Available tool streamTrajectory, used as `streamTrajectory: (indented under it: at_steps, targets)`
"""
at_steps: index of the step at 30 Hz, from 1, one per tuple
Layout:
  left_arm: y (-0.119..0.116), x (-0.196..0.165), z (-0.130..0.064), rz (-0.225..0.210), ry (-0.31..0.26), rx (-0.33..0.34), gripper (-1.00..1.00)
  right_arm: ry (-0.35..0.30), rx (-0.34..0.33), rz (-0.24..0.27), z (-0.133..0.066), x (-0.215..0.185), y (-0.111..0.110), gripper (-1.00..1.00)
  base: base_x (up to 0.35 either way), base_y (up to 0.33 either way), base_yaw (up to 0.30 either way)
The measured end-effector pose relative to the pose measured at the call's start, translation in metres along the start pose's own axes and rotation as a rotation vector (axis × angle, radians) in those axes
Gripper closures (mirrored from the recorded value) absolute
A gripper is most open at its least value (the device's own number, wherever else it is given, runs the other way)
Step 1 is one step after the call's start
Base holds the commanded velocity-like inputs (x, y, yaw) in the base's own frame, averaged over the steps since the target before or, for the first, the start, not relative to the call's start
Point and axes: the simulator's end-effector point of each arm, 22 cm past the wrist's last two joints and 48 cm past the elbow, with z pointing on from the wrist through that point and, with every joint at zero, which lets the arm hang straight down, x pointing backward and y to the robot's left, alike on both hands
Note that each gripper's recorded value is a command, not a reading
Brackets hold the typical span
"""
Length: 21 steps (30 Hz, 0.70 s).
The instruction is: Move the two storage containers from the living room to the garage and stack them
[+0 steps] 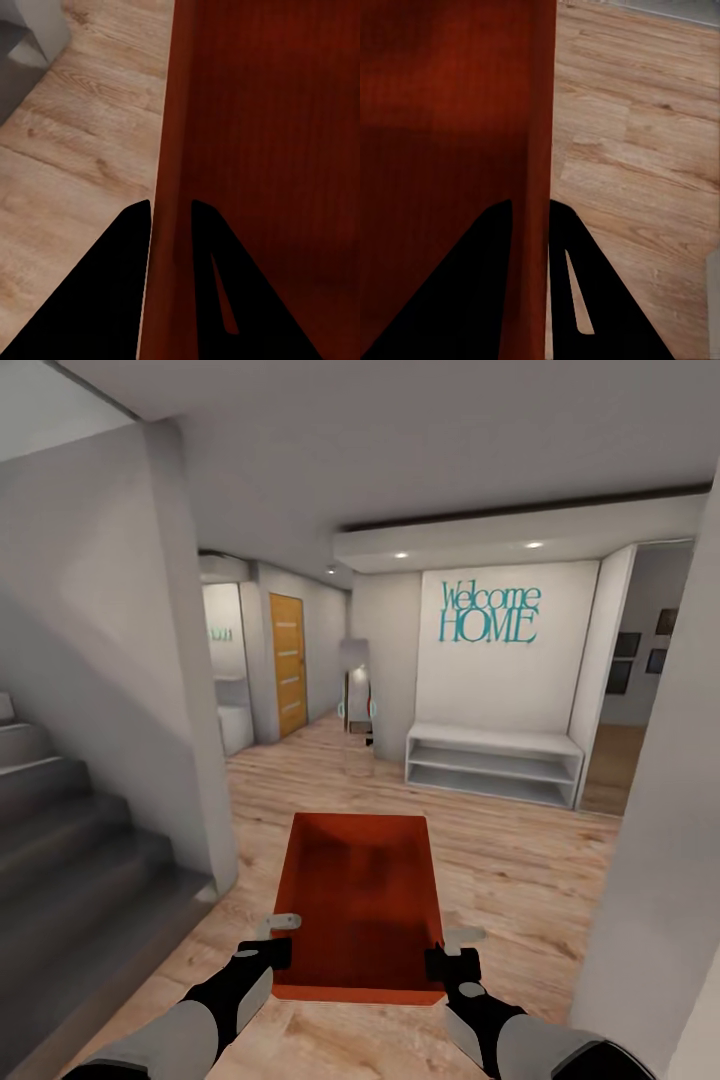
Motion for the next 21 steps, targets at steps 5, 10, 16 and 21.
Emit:
streamTrajectory:
  at_steps: [5,10,16,21]
  targets:
    - [0.0000,0.0000,0.0000,0.000,0.000,0.000,1.00,0.000,0.000,0.000,0.0000,0.0001,0.0000,1.00,0.323,0.000,0.000]
    - [0.0000,0.0001,0.0000,0.000,0.000,0.000,1.00,0.000,0.000,0.000,0.0000,0.0001,0.0000,1.00,0.323,0.000,0.000]
    - [0.0000,0.0001,0.0000,0.000,0.000,0.000,1.00,0.000,0.000,0.000,0.0000,0.0002,0.0000,1.00,0.323,0.000,0.000]
    - [0.0000,0.0001,0.0000,0.000,0.000,0.000,1.00,0.000,0.000,0.000,0.0000,0.0000,0.0000,1.00,0.323,0.000,0.000]
